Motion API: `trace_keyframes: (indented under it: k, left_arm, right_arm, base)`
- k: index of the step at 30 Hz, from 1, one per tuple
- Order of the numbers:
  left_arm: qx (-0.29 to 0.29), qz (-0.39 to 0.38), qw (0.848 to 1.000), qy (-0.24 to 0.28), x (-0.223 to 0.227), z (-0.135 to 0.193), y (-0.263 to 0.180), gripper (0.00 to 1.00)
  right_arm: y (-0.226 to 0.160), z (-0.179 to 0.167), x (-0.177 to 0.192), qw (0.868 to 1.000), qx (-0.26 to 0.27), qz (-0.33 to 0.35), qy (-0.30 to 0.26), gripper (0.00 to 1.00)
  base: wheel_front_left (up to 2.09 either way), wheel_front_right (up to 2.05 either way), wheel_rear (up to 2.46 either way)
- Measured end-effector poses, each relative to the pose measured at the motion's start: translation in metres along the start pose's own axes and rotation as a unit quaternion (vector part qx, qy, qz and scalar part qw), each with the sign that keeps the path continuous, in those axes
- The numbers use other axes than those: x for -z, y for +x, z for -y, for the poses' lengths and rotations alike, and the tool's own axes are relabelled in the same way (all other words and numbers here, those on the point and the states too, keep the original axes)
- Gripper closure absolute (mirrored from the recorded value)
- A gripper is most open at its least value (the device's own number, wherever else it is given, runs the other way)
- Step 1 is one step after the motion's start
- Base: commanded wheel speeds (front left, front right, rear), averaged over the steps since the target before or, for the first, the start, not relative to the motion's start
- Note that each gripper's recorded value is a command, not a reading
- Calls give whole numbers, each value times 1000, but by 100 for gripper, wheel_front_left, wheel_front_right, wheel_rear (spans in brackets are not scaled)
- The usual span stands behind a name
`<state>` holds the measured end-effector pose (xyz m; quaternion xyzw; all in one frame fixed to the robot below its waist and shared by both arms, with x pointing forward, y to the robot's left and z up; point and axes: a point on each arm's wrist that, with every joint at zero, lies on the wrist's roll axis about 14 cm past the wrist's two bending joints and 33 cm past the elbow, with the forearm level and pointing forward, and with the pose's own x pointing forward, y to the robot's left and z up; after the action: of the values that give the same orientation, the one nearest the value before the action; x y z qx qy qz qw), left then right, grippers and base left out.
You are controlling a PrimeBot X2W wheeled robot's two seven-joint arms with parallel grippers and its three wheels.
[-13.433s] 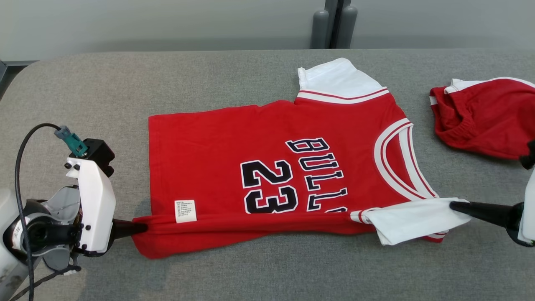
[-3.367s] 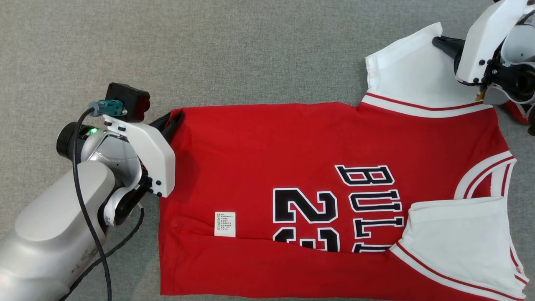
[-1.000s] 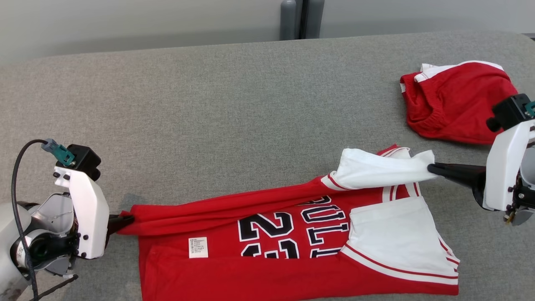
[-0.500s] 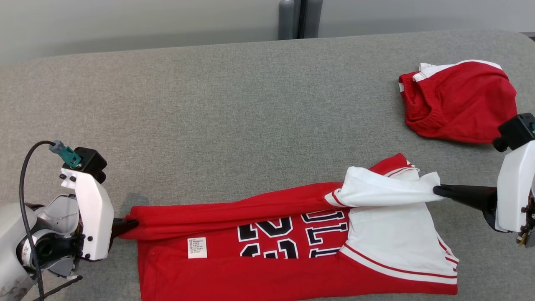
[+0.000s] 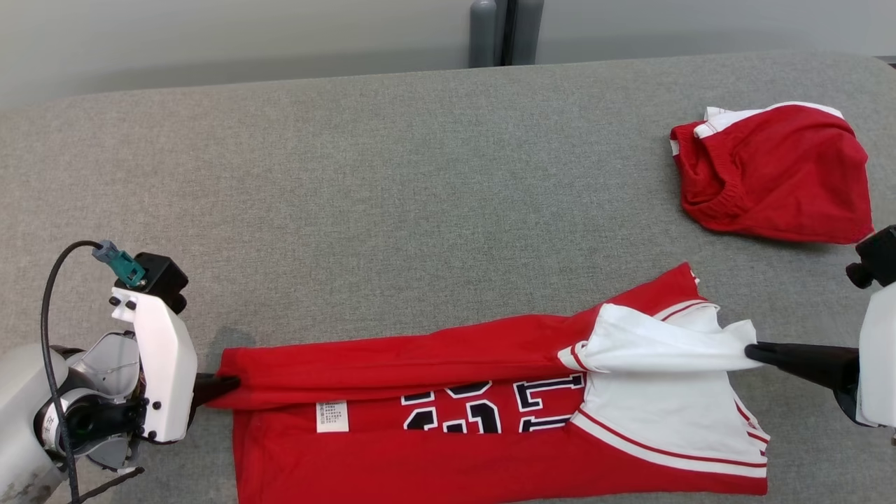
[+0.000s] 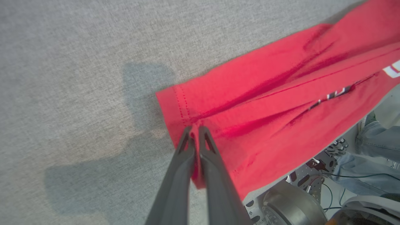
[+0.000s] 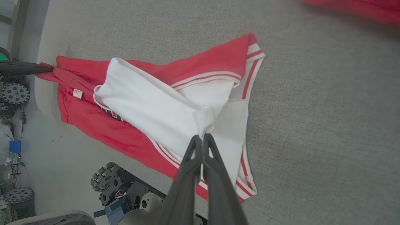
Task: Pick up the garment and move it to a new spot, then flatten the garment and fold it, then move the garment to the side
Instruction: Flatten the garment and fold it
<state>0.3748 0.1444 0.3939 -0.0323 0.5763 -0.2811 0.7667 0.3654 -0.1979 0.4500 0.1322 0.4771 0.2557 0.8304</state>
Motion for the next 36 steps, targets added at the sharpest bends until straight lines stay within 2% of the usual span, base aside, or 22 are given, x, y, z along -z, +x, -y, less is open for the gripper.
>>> trace_keyframes:
  k: [12, 14, 15, 16, 17, 18, 20, 21, 22, 23, 24, 32, 36]
  left_arm:
    - [8, -17, 1000, 1, 9, 5, 3, 100]
    - [10, -21, 1000, -3, 13, 6, 4, 100]
    - [12, -20, 1000, -5, 14, 7, 5, 100]
    - [13, -18, 1000, -7, 13, 7, 4, 100]
    - [14, -16, 1000, -9, 13, 8, 4, 100]
    - [16, -15, 1000, -8, 14, 9, 5, 100]
    - [16, -21, 1000, -12, 21, 9, 7, 100]
    - [16, -21, 1000, -13, 21, 10, 7, 96]
    - [17, -18, 1000, -14, 21, 10, 7, 62]
    - [17, -17, 1000, -14, 22, 11, 7, 15]
    - [21, -20, 999, -15, 24, 12, 8, 0]
    - [35, -17, 999, -14, 27, 20, 0, 0]
    - [34, 17, 999, -13, 13, 18, -13, 0]
  right_arm:
    - [-6, 2, 13, 1000, 5, -6, 1, 100]
    - [-6, 2, 14, 1000, 7, -4, 0, 69]
    - [-6, 3, 16, 1000, 8, -3, 0, 69]
    - [-6, 3, 17, 1000, 8, 0, 2, 52]
    - [-6, 3, 18, 1000, 8, 2, 4, 11]
    - [-6, 2, 20, 1000, 7, 3, 6, 0]
    - [-6, 2, 25, 1000, 7, 6, 13, 0]
    - [-6, 1, 25, 1000, 6, 11, 17, 0]
    - [-6, 0, 26, 1000, 5, 14, 18, 0]
    - [-6, -1, 28, 1000, 3, 15, 21, 0]
    - [-7, -1, 29, 1000, 2, 18, 25, 0]
    - [-17, 0, 29, 998, 8, 51, 37, 0]
    - [-23, 0, 17, 996, 10, 85, 33, 0]
  base:
    - [0, 0, 0]
    - [0, 0, 0]
    - [0, 0, 0]
    - [0, 0, 0]
    - [0, 0, 0]
    - [0, 0, 0]
    - [0, 0, 0]
    - [0, 0, 0]
    - [0, 0, 0]
    - [0, 0, 0]
    - [0, 0, 0]
    - [0, 0, 0]
    - [0, 0, 0]
